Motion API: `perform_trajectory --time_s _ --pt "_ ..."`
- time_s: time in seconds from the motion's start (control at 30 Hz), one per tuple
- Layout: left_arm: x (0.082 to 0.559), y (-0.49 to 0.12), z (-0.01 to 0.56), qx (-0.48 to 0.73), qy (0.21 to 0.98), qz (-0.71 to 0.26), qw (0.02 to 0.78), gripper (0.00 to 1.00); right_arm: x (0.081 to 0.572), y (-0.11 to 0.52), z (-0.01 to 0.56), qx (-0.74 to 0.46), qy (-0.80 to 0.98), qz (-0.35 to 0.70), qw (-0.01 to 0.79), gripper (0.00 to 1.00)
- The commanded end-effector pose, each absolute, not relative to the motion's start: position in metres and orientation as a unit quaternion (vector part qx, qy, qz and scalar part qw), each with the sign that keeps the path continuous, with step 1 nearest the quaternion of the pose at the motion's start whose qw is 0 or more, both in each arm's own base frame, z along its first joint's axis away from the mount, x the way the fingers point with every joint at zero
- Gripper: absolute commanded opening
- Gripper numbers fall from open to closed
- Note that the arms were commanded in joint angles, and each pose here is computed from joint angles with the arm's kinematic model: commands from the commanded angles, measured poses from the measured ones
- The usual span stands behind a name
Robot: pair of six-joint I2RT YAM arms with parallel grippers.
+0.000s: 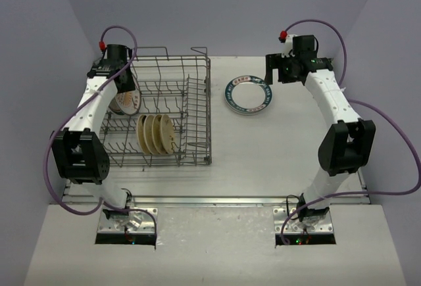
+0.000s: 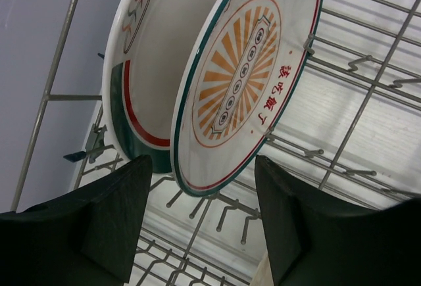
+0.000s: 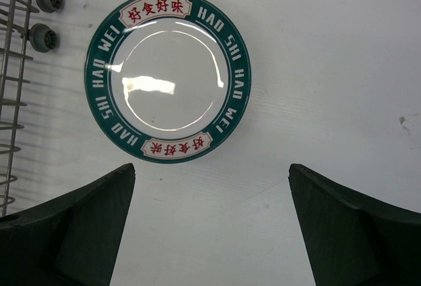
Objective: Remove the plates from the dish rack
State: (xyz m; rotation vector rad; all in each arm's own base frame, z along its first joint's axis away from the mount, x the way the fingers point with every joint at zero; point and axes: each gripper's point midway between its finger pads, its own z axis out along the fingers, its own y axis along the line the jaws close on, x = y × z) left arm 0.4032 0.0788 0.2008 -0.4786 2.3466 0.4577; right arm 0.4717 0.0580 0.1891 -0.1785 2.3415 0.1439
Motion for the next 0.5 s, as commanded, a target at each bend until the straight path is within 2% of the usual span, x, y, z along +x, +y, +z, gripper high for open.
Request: perform_trajectory --time_s 0.0,0.23,0.37,0.43,0.47 --pt "0.425 0.085 0.205 -0.194 0.893 0.168 0.371 0.58 0.471 0.068 0.220 -0.074 0.900 0.077 0.424 0.99" --pt "0.438 0.088 0.208 -0.180 0.885 0.170 0.395 0.40 0.466 0.068 0.216 -0.076 0.899 0.078 0.425 0.99" --pt "0.439 0.088 0.230 -0.161 0.873 0.170 0.428 0.12 0.464 0.071 0.217 -0.076 0.898 0.085 0.426 0.99" --pt "0.439 0.090 0.245 -0.154 0.864 0.177 0.446 0.01 0.464 0.074 0.221 -0.078 0.895 0.092 0.429 0.99" --pt "0.438 0.091 0.251 -0.153 0.860 0.179 0.452 0.00 0.464 0.075 0.222 -0.079 0.894 0.096 0.430 0.99"
